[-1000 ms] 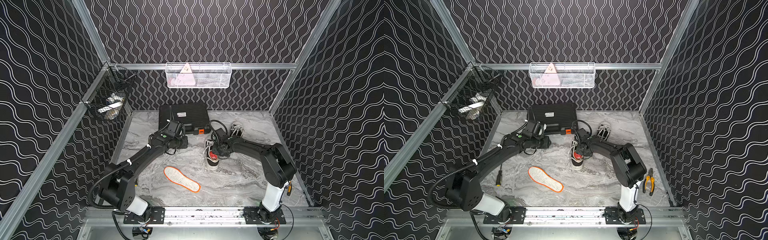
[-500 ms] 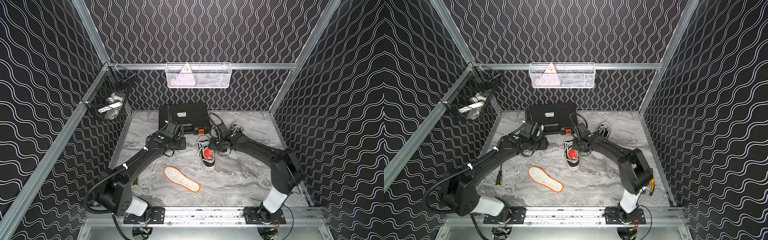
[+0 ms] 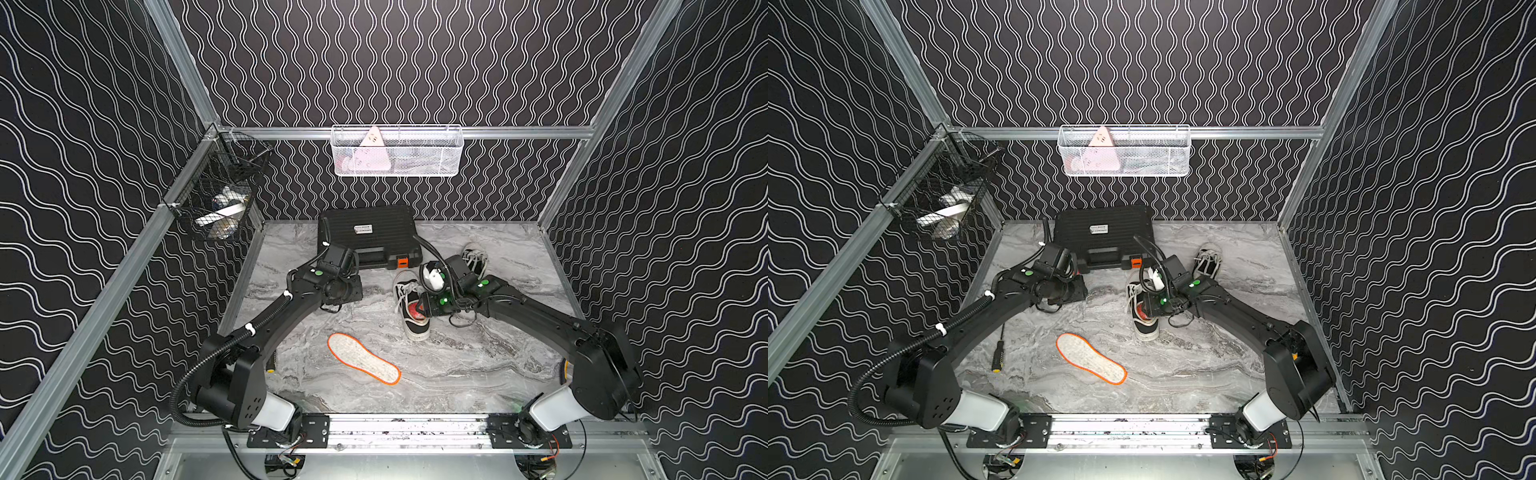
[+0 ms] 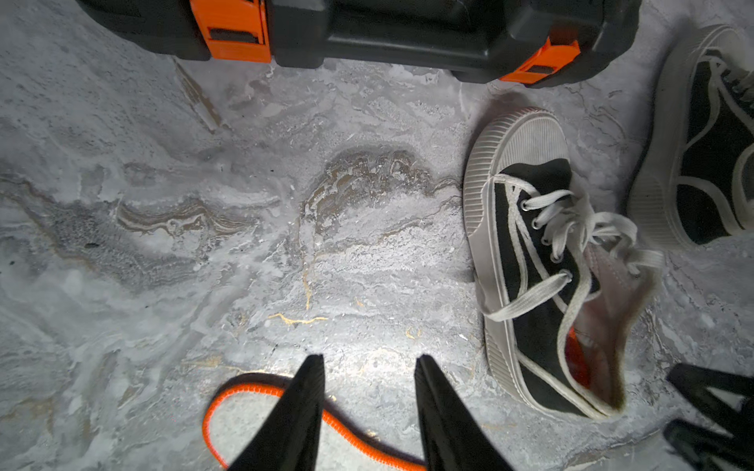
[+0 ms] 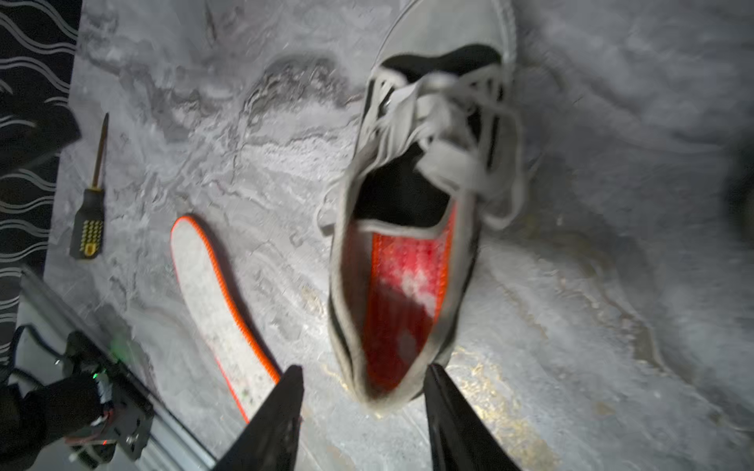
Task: Insert the insole into the shoe
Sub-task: Pick up the insole from the center of the board.
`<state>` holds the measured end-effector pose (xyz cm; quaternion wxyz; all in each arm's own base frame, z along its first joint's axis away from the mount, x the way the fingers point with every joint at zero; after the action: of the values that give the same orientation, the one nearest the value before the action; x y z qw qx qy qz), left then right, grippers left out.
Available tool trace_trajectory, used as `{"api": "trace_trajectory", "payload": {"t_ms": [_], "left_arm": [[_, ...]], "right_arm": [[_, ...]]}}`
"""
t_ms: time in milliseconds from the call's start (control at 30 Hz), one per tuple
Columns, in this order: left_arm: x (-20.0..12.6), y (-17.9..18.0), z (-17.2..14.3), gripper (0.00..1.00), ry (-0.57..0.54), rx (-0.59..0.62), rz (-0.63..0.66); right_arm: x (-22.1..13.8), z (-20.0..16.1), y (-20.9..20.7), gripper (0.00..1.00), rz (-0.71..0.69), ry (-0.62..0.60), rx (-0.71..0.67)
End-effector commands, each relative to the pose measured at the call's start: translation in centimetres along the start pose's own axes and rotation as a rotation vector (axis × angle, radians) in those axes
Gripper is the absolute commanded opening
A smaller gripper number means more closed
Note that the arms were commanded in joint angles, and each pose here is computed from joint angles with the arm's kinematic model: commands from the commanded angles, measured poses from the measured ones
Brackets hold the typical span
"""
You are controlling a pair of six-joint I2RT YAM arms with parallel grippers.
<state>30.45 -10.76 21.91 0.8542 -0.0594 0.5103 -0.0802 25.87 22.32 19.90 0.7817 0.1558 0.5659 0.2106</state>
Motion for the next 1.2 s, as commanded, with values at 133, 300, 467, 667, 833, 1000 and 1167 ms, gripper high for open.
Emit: {"api": "trace_trajectory", "payload": {"t_ms": [133, 300, 467, 667, 833, 1000, 1167], "left_arm": [[-0.1, 0.0, -1.1, 0.42, 0.035, -0.03, -0.035], [0.2, 0.6, -2.9, 0.42, 0.084, -0.045, -0.01], [0.8, 0.8, -3.7, 0.43, 0.154, -0.033, -0.02], [0.3, 2.9, -4.6, 0.43, 0.179, -0.124, -0.005], [0.0, 4.2, -5.8, 0.44, 0.184, -0.199, -0.017], [-0.5, 5.7, -7.6, 0.45, 0.199, -0.281, -0.037], [-0.5, 6.7, -8.4, 0.45, 0.219, -0.349, -0.083]], "right_arm": [[0.4, -0.5, -0.3, 0.51, 0.014, 0.008, 0.012], [0.1, -2.4, 3.2, 0.53, 0.232, 0.101, -0.11], [4.6, -7.2, 6.0, 0.54, 0.304, 0.236, -0.245], [9.3, -10.0, 8.1, 0.55, 0.177, 0.26, -0.356], [11.7, -11.0, 8.0, 0.56, 0.034, 0.204, -0.387], [12.6, -11.2, 7.6, 0.56, -0.021, 0.167, -0.377], [10.9, -10.4, 8.4, 0.57, 0.016, 0.097, -0.359]]}}
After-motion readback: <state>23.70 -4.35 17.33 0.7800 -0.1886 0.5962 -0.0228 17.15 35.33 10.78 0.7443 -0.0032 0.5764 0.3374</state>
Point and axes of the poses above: each gripper's point midway between its finger pads, its own x axis out along the fingers, its own y axis along the line the jaws close on, z = x × y, the point moved 9 cm from there along -x, back along the fingers, and after that the axes turned 14 degrees about x, right-handed, at the moved point
